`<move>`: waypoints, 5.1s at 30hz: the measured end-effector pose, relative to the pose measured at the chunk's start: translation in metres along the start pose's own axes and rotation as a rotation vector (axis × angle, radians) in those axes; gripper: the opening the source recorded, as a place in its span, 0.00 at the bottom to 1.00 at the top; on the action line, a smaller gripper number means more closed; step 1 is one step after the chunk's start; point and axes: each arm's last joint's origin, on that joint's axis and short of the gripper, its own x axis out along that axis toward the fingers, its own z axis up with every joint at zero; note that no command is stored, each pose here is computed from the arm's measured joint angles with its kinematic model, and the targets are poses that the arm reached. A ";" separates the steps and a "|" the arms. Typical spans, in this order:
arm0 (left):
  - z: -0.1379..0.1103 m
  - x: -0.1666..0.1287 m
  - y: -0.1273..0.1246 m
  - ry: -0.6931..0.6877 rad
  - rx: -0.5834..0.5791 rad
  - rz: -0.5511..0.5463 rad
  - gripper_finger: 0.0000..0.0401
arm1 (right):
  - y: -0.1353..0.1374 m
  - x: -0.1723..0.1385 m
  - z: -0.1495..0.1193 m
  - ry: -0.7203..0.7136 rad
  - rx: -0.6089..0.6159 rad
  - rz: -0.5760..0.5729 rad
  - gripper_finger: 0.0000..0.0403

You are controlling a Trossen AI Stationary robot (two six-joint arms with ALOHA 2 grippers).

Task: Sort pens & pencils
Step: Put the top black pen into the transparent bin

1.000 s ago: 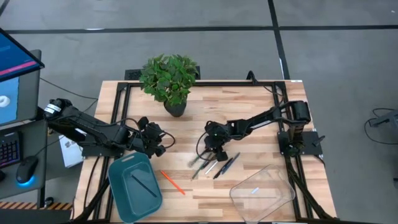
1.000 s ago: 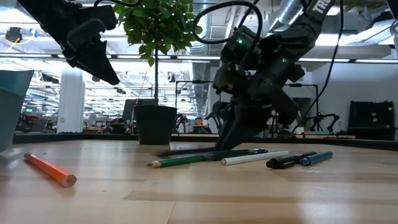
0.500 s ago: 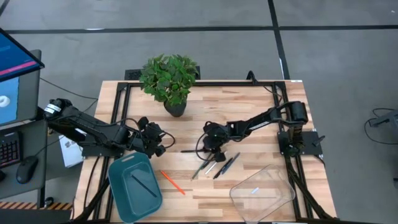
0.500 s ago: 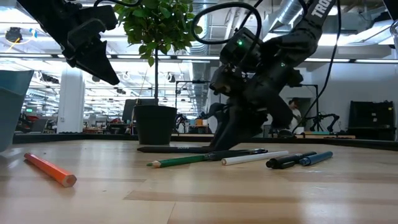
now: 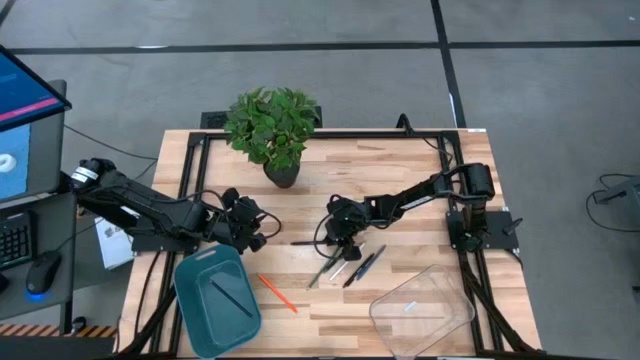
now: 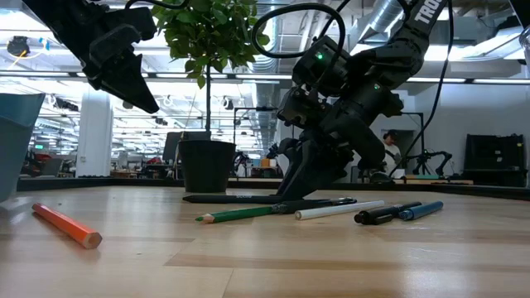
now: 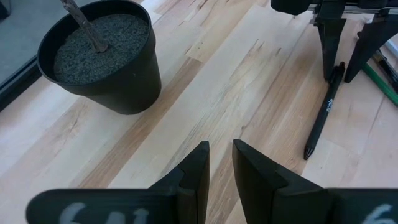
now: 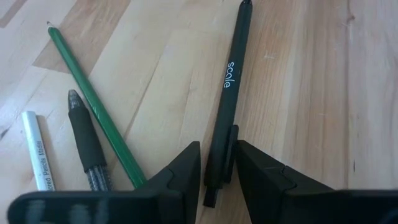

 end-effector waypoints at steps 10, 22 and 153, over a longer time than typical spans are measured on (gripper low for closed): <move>0.000 0.000 0.000 0.000 0.001 0.000 0.16 | 0.000 0.000 0.000 0.001 0.001 0.001 0.31; 0.000 0.000 0.000 0.000 0.001 0.000 0.16 | 0.000 0.000 0.000 0.001 0.002 0.000 0.18; -0.021 -0.020 -0.010 0.006 0.006 -0.011 0.16 | 0.146 -0.207 0.084 0.176 -0.013 0.074 0.19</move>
